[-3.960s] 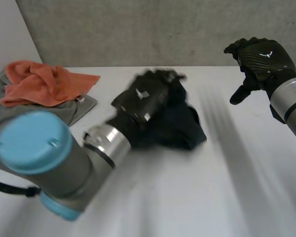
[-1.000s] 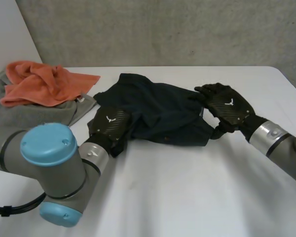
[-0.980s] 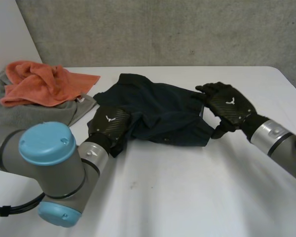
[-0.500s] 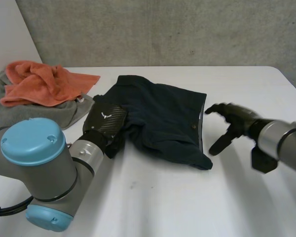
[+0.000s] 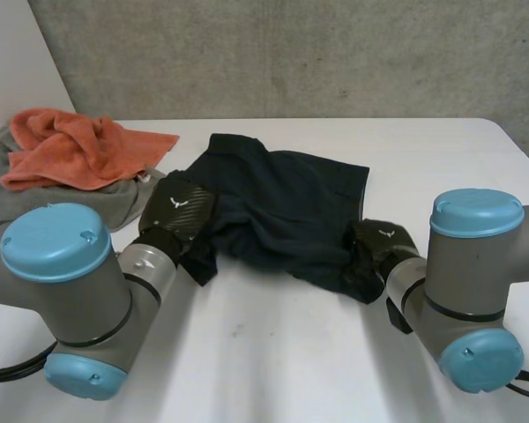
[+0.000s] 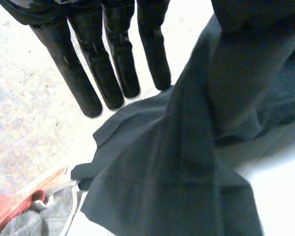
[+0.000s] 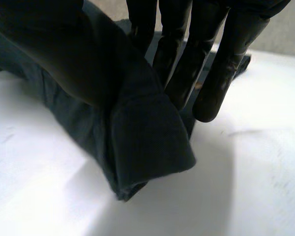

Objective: Fold the laundry.

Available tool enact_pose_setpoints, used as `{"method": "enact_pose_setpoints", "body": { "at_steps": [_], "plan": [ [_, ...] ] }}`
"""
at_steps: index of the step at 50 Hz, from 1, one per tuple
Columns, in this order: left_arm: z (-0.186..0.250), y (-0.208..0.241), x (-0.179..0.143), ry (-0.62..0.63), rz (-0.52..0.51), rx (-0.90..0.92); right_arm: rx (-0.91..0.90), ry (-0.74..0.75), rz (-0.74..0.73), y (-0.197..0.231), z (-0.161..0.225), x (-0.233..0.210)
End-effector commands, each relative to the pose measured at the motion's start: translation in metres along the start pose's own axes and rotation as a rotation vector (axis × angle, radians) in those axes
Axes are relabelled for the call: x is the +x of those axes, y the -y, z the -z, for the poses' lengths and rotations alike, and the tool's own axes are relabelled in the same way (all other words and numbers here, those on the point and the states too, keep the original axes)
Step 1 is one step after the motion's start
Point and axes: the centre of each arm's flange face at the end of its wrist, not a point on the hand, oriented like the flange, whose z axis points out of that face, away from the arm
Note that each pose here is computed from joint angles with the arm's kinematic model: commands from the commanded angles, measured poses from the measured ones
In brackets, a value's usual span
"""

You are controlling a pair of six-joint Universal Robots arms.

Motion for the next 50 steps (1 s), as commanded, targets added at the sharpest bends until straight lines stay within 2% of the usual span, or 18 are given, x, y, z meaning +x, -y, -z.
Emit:
{"method": "enact_pose_setpoints", "body": {
  "at_steps": [1, 7, 12, 16, 37, 41, 45, 47, 50],
  "plan": [
    [-0.006, -0.017, -0.018, 0.049, 0.014, -0.06, 0.098, -0.012, 0.202, 0.024, 0.007, 0.003],
    [-0.002, -0.026, -0.029, 0.07, 0.067, -0.13, 0.117, -0.034, 0.408, 0.03, 0.019, 0.003],
    [0.007, -0.033, -0.038, 0.084, 0.191, -0.218, 0.11, -0.03, 0.439, 0.028, 0.021, 0.003],
    [0.01, -0.037, -0.038, 0.088, 0.246, -0.25, 0.113, -0.029, 0.441, 0.029, 0.02, 0.003],
    [0.013, -0.049, -0.037, 0.085, 0.243, -0.278, 0.123, -0.027, 0.444, 0.033, 0.019, 0.003],
    [0.017, -0.046, -0.033, 0.065, 0.185, -0.288, 0.116, -0.03, 0.477, 0.036, 0.022, 0.003],
    [0.038, -0.021, -0.04, 0.054, 0.045, -0.274, 0.082, -0.01, 0.607, 0.045, 0.038, 0.0],
    [0.055, -0.003, -0.045, 0.051, -0.046, -0.26, 0.031, 0.011, 0.715, 0.047, 0.051, 0.001],
    [0.072, 0.009, -0.047, 0.04, -0.13, -0.261, -0.048, 0.028, 0.842, 0.05, 0.067, 0.005]
  ]
}}
